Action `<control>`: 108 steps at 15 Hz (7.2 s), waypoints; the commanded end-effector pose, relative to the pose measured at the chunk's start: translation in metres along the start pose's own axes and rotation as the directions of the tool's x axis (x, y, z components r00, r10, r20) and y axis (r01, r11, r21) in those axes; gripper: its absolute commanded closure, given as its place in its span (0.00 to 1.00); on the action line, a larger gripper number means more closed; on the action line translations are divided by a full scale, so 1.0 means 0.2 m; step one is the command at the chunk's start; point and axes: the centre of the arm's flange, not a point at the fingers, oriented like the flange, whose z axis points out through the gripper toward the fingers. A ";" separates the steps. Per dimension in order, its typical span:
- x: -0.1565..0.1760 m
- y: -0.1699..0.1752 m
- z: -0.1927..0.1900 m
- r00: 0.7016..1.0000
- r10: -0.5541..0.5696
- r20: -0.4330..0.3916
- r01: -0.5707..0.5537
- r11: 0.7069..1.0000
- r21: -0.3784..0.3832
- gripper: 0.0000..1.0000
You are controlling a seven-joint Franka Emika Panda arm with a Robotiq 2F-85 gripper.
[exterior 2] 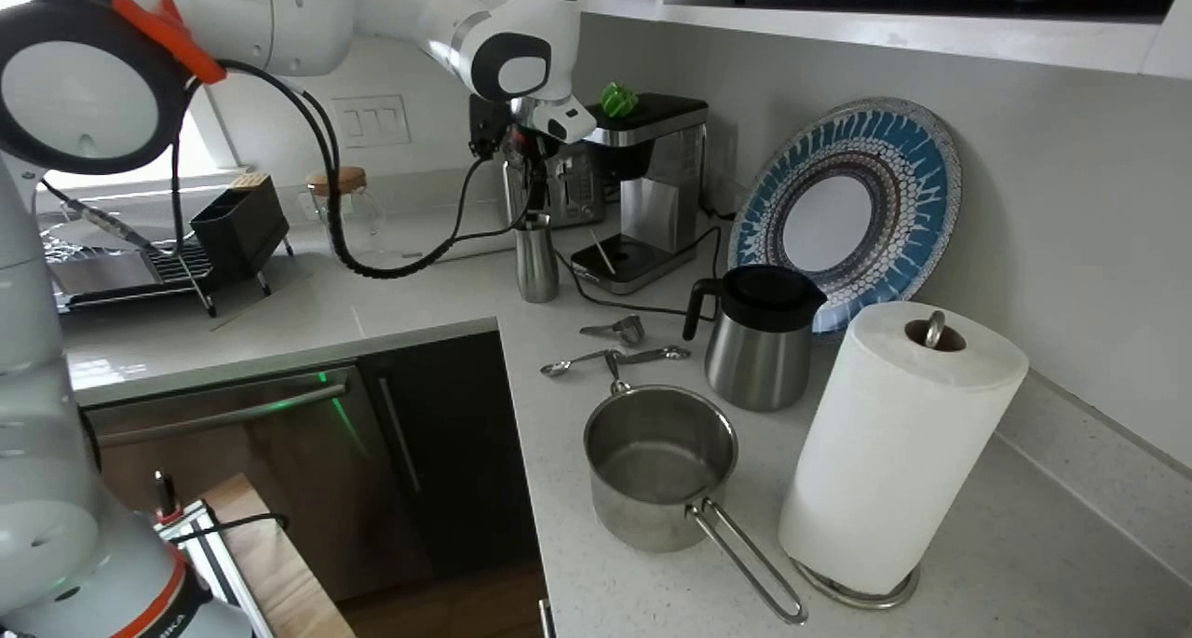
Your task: Put the cup inside the pot
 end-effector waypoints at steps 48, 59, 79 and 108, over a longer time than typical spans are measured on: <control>-0.53 0.10 0.26 0.987 -0.159 -0.033 0.151 0.973 -0.173 0.99; -0.50 0.22 0.24 0.999 0.007 -0.053 -0.016 0.987 -0.162 0.95; -0.62 1.22 -0.43 0.696 0.668 -0.263 -0.686 0.727 0.031 0.99; -0.34 2.10 -0.84 0.725 0.457 -0.516 -0.488 0.869 0.084 0.99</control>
